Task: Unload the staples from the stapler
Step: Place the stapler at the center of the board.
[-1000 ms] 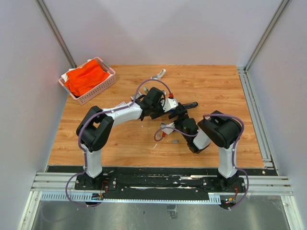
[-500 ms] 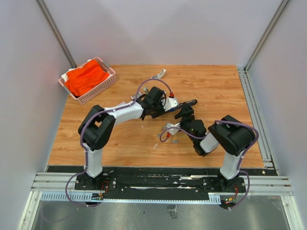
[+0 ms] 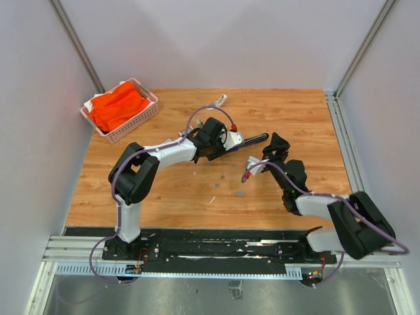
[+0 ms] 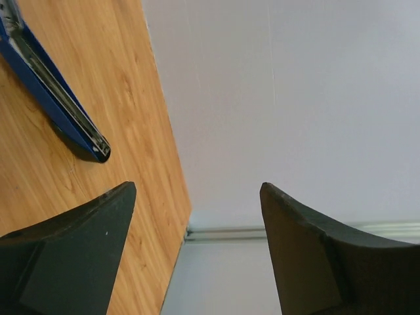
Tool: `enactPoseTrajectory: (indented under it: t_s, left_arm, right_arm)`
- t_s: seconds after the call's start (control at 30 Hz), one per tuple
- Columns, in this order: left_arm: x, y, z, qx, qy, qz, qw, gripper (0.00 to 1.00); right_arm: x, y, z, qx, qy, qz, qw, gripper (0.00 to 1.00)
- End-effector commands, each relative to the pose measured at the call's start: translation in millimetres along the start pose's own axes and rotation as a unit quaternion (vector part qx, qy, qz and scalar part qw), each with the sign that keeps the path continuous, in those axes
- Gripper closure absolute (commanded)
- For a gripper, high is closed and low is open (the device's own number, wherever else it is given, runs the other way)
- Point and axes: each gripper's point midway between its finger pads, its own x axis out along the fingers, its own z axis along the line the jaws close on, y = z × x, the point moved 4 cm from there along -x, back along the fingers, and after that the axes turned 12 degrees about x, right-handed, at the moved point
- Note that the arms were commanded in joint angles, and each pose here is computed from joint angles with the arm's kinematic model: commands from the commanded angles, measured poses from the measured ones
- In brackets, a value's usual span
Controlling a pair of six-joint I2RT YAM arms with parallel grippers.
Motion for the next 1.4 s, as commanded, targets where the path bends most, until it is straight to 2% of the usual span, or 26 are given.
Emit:
enactPoseTrajectory:
  t_s: [0.0, 0.2, 0.33, 0.53, 0.7, 0.97, 1.23, 1.37]
  left_arm:
    - [4, -12, 21, -0.012, -0.037, -0.023, 0.999, 1.00]
    - [11, -7, 24, -0.025, -0.046, -0.023, 0.998, 1.00]
    - [15, -5, 23, -0.030, -0.046, -0.021, 0.998, 1.00]
    - [16, -1, 22, -0.034, -0.046, -0.022, 0.998, 1.00]
    - [19, 2, 20, -0.035, -0.040, -0.023, 0.998, 1.00]
    - [22, 3, 21, -0.039, -0.032, -0.017, 0.999, 1.00]
    - [23, 4, 20, -0.039, -0.025, -0.011, 0.999, 1.00]
    - [22, 5, 20, -0.038, -0.024, -0.008, 0.999, 1.00]
  right_arm:
    - [-7, 17, -13, 0.155, -0.036, 0.026, 0.987, 0.24]
    - [-5, 23, -37, 0.291, -0.039, 0.062, 0.954, 0.26]
    - [8, 29, -36, 0.371, -0.064, 0.105, 0.921, 0.26]
    - [33, 44, -37, 0.494, -0.093, 0.156, 0.850, 0.26]
    - [60, 63, -39, 0.580, -0.117, 0.207, 0.779, 0.30]
    - [98, 86, -15, 0.627, -0.152, 0.258, 0.719, 0.33]
    - [121, 102, 0, 0.704, -0.173, 0.273, 0.633, 0.38]
    - [126, 109, 9, 0.716, -0.178, 0.281, 0.614, 0.38]
